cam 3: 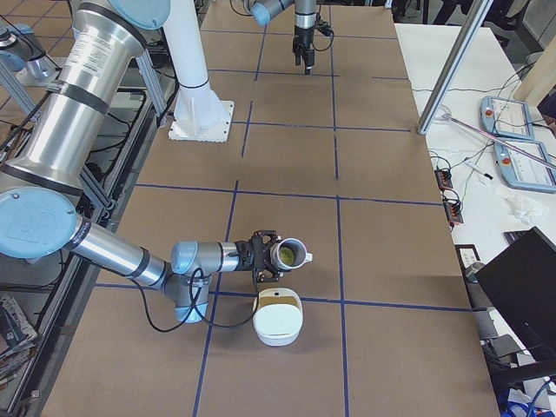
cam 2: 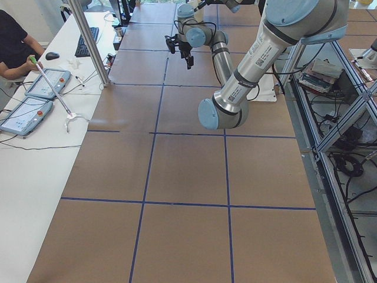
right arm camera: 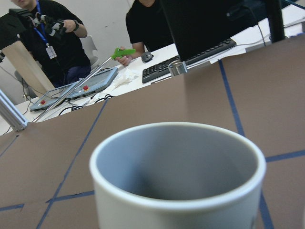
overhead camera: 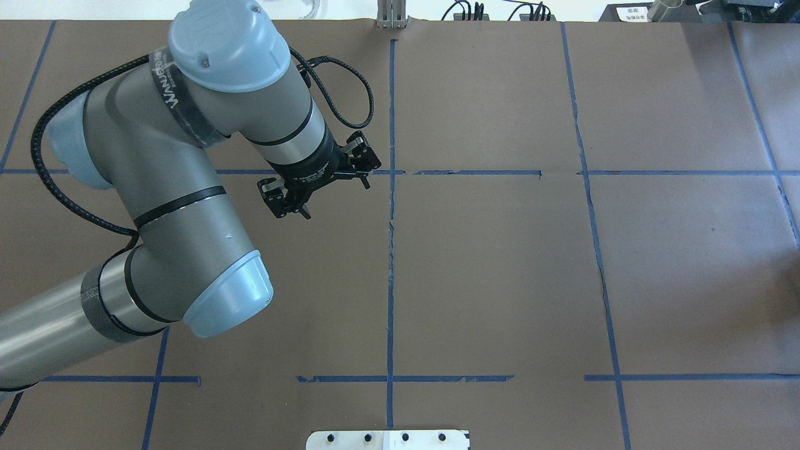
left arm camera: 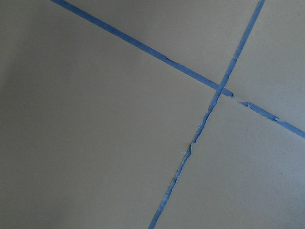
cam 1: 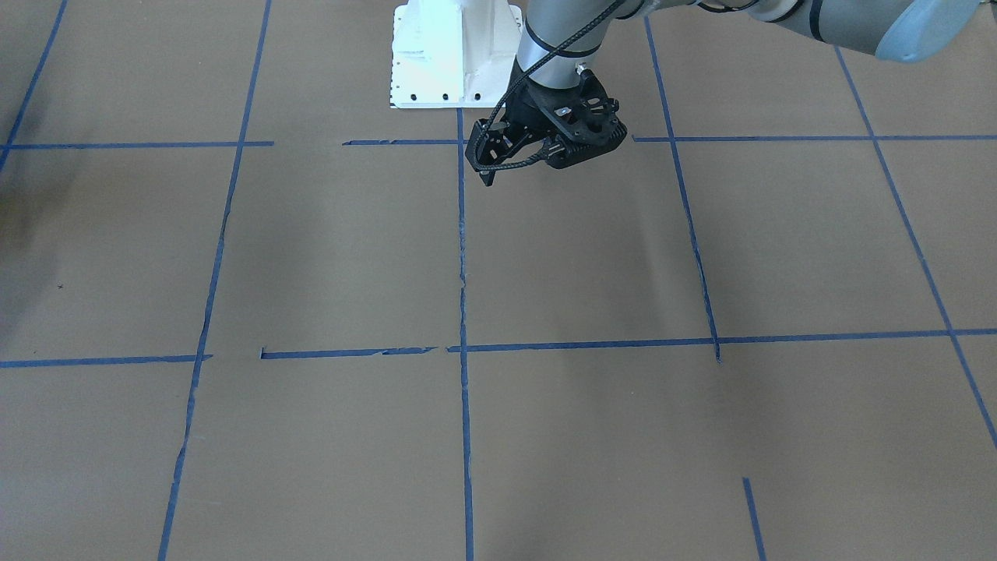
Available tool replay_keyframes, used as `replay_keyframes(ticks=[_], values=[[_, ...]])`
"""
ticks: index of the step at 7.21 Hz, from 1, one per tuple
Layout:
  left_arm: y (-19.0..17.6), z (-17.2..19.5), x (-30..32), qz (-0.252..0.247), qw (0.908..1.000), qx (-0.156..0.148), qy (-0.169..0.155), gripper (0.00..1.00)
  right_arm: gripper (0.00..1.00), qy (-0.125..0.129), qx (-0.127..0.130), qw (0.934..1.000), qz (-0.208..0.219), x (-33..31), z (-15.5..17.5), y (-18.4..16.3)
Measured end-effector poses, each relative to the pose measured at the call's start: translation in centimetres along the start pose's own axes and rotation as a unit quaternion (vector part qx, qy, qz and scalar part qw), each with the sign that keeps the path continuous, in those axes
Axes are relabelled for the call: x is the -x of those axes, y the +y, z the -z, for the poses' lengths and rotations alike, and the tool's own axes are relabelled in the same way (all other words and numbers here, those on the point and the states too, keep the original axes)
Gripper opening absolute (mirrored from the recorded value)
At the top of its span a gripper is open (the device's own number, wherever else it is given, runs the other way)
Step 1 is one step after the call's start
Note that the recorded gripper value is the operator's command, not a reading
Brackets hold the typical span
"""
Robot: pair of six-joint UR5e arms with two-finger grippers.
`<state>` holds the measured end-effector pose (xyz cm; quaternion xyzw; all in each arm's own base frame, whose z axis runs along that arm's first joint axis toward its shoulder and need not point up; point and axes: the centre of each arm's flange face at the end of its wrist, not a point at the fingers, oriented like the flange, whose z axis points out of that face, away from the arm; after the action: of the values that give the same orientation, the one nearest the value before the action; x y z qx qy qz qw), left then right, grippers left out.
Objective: Left arm hands cup to right arm to dump lemon
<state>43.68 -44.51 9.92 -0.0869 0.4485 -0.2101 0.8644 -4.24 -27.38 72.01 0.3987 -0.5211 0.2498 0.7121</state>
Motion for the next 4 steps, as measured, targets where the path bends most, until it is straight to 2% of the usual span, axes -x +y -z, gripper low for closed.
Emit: replay_keyframes(ticks=[2,3,4], values=[[0.1,0.0,0.0,-0.001,1.0,0.001,0.0,1.0,0.03,-0.016,-0.004,0.9941,-0.107,-1.1,1.6,-0.8],[0.2,0.0,-0.1,-0.001,1.0,0.001,0.001,1.0,0.03,-0.032,-0.014,0.9863,-0.161,-1.1,2.2,-1.3],[0.2,0.0,-0.1,-0.002,1.0,0.001,0.001,1.0,0.03,-0.053,-0.025,0.9729,-0.224,-1.0,2.8,-1.9]])
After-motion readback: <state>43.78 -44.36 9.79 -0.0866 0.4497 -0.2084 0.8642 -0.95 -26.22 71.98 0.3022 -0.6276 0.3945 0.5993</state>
